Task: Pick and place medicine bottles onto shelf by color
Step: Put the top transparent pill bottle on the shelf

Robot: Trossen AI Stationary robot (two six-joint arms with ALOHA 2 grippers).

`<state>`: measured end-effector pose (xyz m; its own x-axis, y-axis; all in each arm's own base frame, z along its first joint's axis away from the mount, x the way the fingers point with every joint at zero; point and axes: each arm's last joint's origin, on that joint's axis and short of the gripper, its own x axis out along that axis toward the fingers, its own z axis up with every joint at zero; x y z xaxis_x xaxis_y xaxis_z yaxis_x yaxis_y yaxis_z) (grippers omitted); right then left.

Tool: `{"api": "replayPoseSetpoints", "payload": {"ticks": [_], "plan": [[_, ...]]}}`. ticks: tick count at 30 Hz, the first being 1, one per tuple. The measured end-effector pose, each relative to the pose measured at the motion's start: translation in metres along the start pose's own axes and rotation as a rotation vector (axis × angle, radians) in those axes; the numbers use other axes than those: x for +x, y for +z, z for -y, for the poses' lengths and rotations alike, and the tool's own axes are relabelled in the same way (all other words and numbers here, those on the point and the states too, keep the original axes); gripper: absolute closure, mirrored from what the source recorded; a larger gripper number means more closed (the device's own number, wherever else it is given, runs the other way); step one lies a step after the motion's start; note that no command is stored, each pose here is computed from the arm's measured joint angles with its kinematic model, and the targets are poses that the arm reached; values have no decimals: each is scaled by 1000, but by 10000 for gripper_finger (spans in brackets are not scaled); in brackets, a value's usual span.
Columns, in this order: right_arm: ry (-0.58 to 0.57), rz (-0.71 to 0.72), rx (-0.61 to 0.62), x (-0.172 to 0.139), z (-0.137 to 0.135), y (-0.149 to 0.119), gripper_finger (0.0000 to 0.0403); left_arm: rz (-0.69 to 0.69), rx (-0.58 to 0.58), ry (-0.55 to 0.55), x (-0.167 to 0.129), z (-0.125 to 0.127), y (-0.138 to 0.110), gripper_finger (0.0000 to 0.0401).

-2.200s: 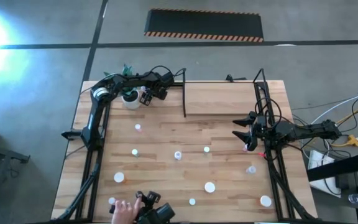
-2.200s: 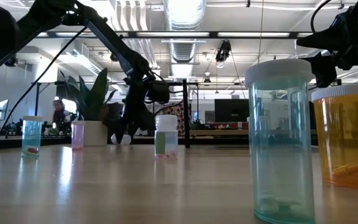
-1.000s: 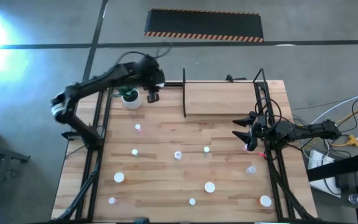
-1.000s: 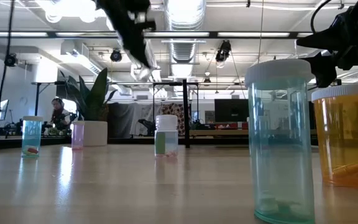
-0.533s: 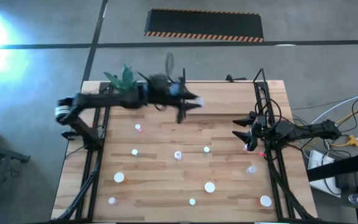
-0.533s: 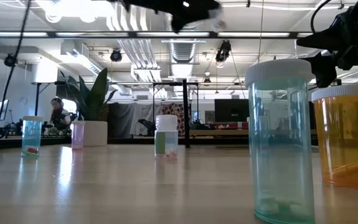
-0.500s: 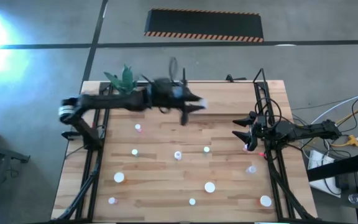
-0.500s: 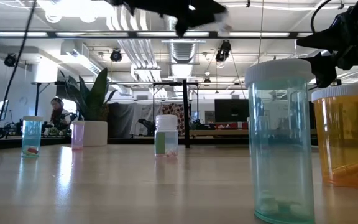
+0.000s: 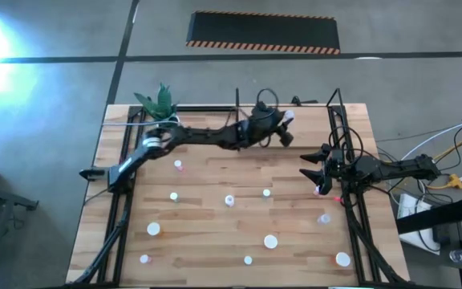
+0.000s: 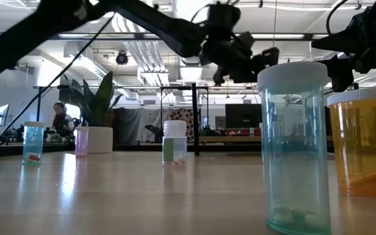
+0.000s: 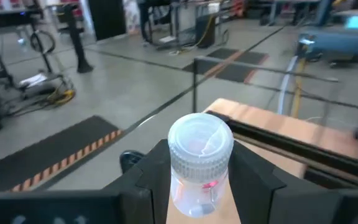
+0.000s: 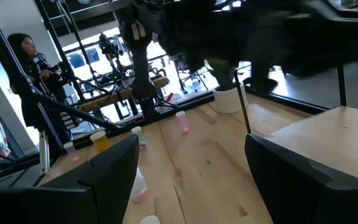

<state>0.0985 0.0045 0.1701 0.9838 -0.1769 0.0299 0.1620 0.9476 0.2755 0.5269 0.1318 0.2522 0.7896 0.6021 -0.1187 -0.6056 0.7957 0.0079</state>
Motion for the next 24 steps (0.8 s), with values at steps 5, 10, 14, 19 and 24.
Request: {"api": "replayPoseSetpoints", "payload": {"ticks": [5,10,14,19,24], "plan": [[1,0,0,0,0,0,119,-44,1,73,34,-13,-17,291],[0,0,0,0,0,0,119,-84,-106,94,53,-36,-37,291],[0,0,0,0,0,0,119,-108,-105,123,58,-52,-47,291],[1,-1,0,0,0,0,120,-154,-119,122,61,-63,-53,277],[0,0,0,0,0,0,120,-212,-129,114,61,-67,-59,270]]}}
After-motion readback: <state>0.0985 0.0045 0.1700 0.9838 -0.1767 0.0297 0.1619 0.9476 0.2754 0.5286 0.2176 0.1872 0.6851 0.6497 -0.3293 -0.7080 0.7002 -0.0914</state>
